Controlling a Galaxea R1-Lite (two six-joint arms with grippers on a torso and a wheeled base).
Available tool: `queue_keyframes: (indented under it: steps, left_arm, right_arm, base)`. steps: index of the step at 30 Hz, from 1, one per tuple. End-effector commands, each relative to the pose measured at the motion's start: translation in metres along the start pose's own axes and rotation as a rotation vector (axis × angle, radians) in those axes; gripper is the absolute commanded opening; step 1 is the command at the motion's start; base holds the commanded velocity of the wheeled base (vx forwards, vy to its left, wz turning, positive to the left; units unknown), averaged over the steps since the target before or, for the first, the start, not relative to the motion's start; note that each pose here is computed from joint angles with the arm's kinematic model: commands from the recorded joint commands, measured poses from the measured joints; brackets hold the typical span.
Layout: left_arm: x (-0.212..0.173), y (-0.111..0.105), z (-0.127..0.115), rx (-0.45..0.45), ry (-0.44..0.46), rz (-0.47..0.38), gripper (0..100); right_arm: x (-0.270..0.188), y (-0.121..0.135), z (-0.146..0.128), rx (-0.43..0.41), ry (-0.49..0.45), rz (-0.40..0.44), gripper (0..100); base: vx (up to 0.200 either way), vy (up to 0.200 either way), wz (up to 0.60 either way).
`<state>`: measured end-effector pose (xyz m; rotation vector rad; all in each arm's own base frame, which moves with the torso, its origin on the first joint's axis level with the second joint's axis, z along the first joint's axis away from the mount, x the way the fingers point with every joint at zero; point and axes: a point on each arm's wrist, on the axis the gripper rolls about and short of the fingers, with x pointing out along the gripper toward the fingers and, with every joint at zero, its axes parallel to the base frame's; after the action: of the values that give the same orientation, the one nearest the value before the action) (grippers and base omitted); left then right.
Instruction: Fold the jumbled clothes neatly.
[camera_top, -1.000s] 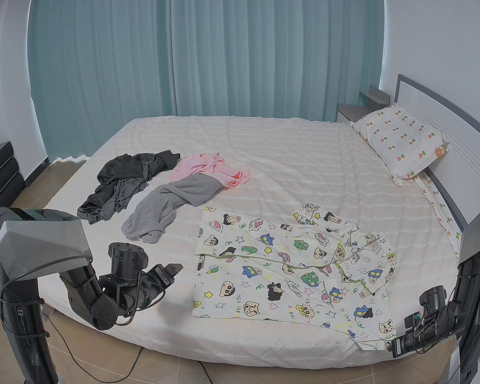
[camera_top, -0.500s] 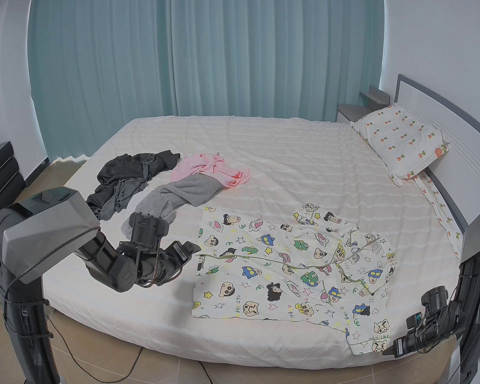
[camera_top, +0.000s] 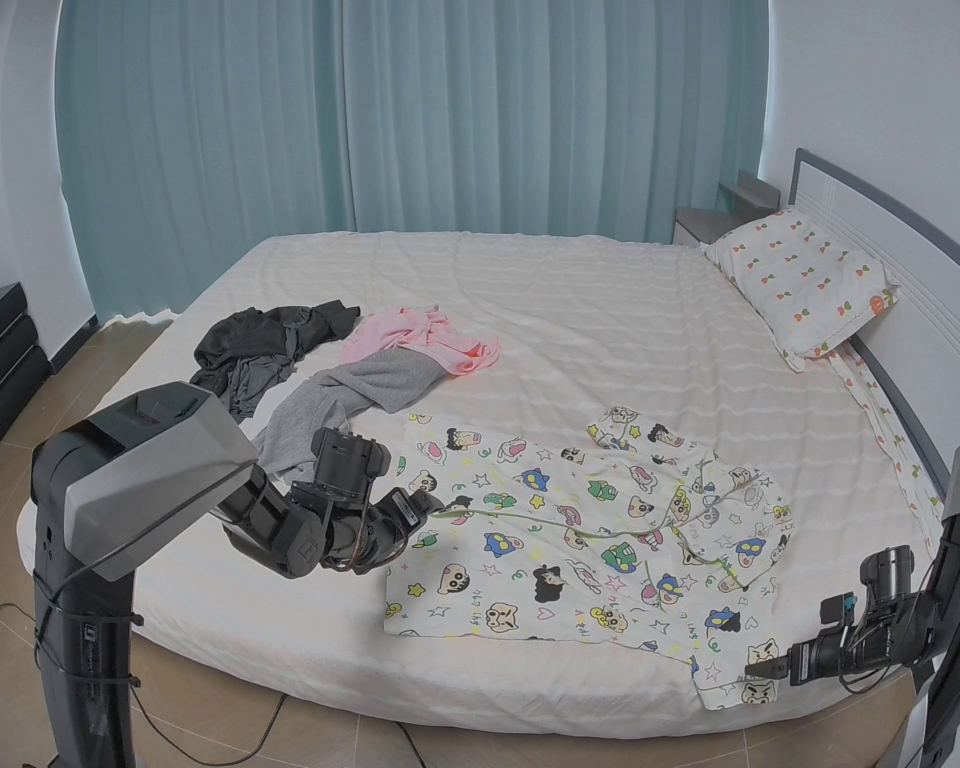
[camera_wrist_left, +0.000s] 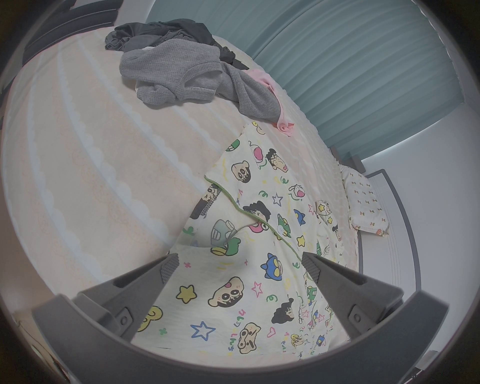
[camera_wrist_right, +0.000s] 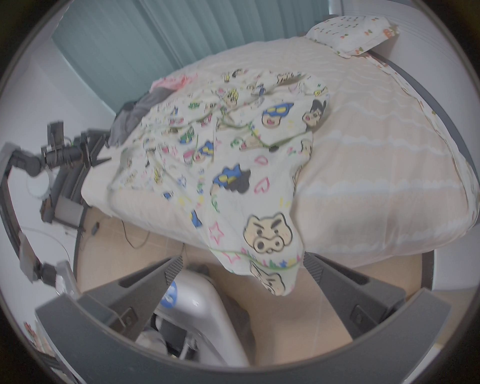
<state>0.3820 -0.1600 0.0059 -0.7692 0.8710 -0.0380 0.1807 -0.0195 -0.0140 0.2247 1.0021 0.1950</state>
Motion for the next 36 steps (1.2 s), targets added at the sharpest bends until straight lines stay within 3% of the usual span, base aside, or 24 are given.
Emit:
queue_keyframes:
  steps: [1,6,10,19,31,36]
  left_arm:
    - [-0.010,-0.005,0.001,0.000,-0.009,-0.015,100]
    - [-0.019,-0.012,0.000,0.004,-0.014,-0.034,100]
    - [-0.021,-0.011,-0.001,0.002,-0.011,-0.030,100]
    - [-0.021,-0.009,-0.002,0.003,-0.008,-0.025,100]
    - [-0.023,-0.012,-0.009,-0.029,-0.029,-0.004,100]
    - [-0.023,-0.017,-0.014,-0.017,-0.023,-0.014,100]
  right_arm:
    - [-0.004,0.013,0.015,0.033,-0.108,0.054,100]
    - [-0.001,0.013,0.028,0.041,-0.182,0.062,100]
    - [0.000,0.010,0.041,0.106,-0.242,0.064,100]
    - [0.001,0.009,0.047,0.119,-0.266,0.065,100]
    - [0.000,0.009,0.046,0.121,-0.263,0.065,100]
    - [-0.001,0.009,0.047,0.119,-0.269,0.066,100]
  base:
    - [0.000,0.000,0.00]
    - [0.080,0.000,0.00]
    - [0.200,0.000,0.00]
    - [0.200,0.000,0.00]
    - [0.000,0.000,0.00]
    - [0.000,-0.200,0.00]
